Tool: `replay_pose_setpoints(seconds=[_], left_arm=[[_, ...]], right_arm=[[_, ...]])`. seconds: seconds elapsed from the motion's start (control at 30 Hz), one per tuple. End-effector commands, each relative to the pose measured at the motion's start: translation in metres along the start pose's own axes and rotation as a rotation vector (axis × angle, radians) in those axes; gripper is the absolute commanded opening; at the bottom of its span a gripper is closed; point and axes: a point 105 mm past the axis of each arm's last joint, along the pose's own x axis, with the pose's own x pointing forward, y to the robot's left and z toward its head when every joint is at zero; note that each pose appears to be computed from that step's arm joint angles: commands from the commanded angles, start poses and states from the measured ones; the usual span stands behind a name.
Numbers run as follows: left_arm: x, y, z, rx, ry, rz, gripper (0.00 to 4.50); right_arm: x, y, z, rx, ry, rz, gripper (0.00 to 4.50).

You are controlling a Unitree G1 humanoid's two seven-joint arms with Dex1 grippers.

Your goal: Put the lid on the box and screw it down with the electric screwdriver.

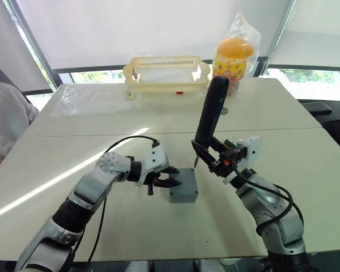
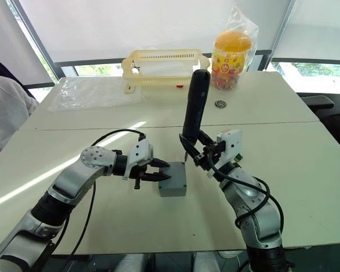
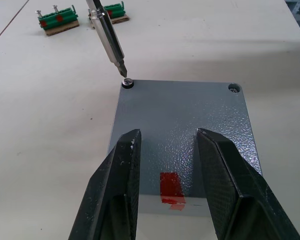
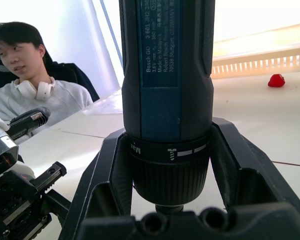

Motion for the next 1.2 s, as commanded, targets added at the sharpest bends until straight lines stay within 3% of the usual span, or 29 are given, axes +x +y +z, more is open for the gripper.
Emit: replay_pose_setpoints(seconds=[0.03, 0.37, 1.2], left_arm=[[0.003, -0.003, -0.015, -0.016, 0.065, -0.013, 1.75], [0.003, -0.004, -0.017, -0.014, 0.069, -0.016, 1.75], [0.001, -0.003, -0.02, -0.01, 0.083, -0.004, 1.75]], right_arm=[[0.001, 0.013, 0.027, -0.035, -0.103, 0.049, 1.75], [0.0, 0.016, 0.036, -0.037, -0.128, 0.038, 1.75], [0.003, 0.014, 0.023, -0.018, -0.11, 0.035, 1.75]])
